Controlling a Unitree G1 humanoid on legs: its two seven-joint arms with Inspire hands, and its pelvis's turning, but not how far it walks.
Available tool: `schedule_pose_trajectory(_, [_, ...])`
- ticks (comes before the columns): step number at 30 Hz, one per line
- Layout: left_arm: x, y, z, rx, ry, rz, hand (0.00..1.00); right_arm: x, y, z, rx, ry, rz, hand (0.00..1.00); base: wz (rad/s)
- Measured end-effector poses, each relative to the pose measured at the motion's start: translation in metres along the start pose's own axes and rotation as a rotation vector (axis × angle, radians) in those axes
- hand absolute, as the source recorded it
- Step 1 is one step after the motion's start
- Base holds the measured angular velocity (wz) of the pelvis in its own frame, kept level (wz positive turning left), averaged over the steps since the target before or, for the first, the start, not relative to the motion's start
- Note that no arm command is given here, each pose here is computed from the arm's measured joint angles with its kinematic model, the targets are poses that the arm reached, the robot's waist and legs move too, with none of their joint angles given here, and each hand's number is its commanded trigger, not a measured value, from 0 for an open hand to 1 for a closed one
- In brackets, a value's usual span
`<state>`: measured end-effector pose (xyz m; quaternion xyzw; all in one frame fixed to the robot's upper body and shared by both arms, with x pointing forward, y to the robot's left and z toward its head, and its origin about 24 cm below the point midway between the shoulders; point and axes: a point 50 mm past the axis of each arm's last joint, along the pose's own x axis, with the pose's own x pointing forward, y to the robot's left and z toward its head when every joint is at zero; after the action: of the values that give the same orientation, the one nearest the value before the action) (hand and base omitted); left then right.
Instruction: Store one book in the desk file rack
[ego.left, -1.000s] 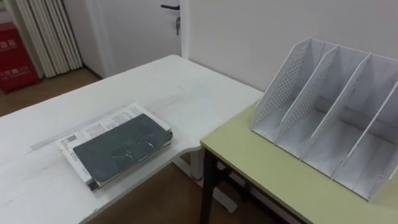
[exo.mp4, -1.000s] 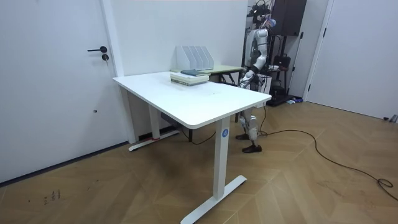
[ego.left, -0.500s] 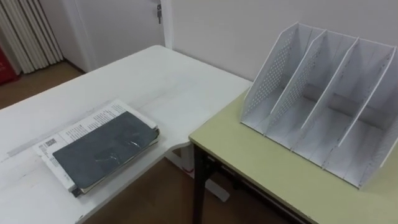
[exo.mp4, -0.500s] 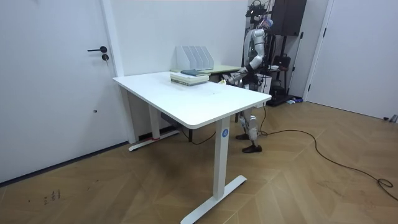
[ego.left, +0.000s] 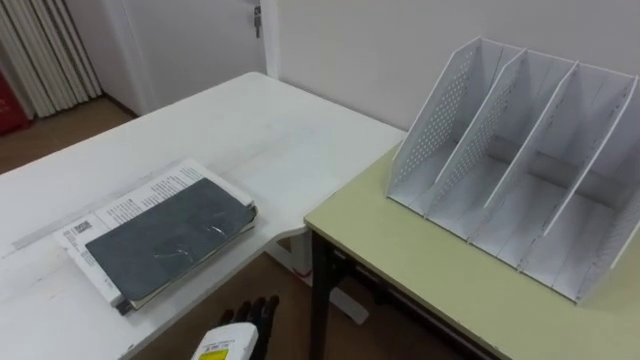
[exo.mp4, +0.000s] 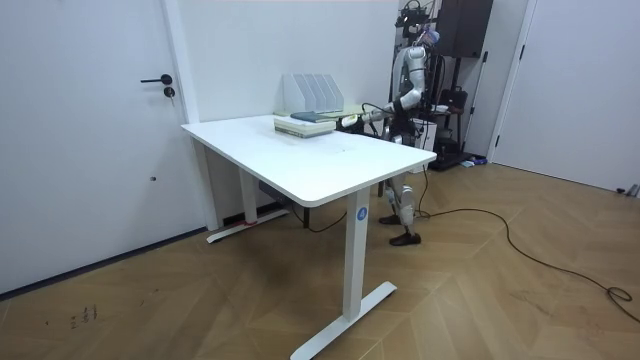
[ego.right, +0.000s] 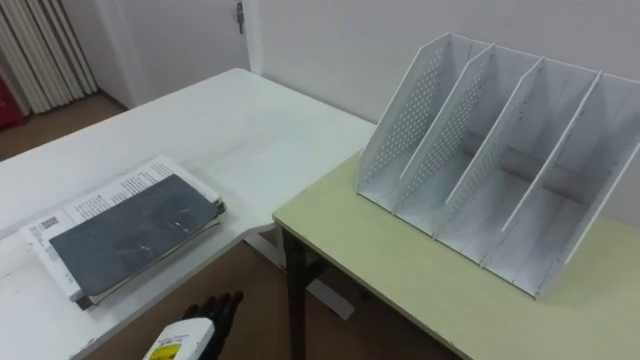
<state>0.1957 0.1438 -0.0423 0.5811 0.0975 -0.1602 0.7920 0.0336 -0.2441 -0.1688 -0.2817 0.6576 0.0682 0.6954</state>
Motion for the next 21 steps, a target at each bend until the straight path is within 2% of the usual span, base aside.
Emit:
schedule_pose_trajectory(4, [0.0,0.016,0.015,0.073,-0.069,0.075,0.0,0.0,0.001,-0.001,-0.003,0.009,0.006,0.0,0.02])
schedule_pose_trajectory(21, [-0.004,0.056,0.038,0.058,-0.187,0.321,0.0,0.0,0.004,-0.004,-0.035,0.024,0.02,0.0,0.0])
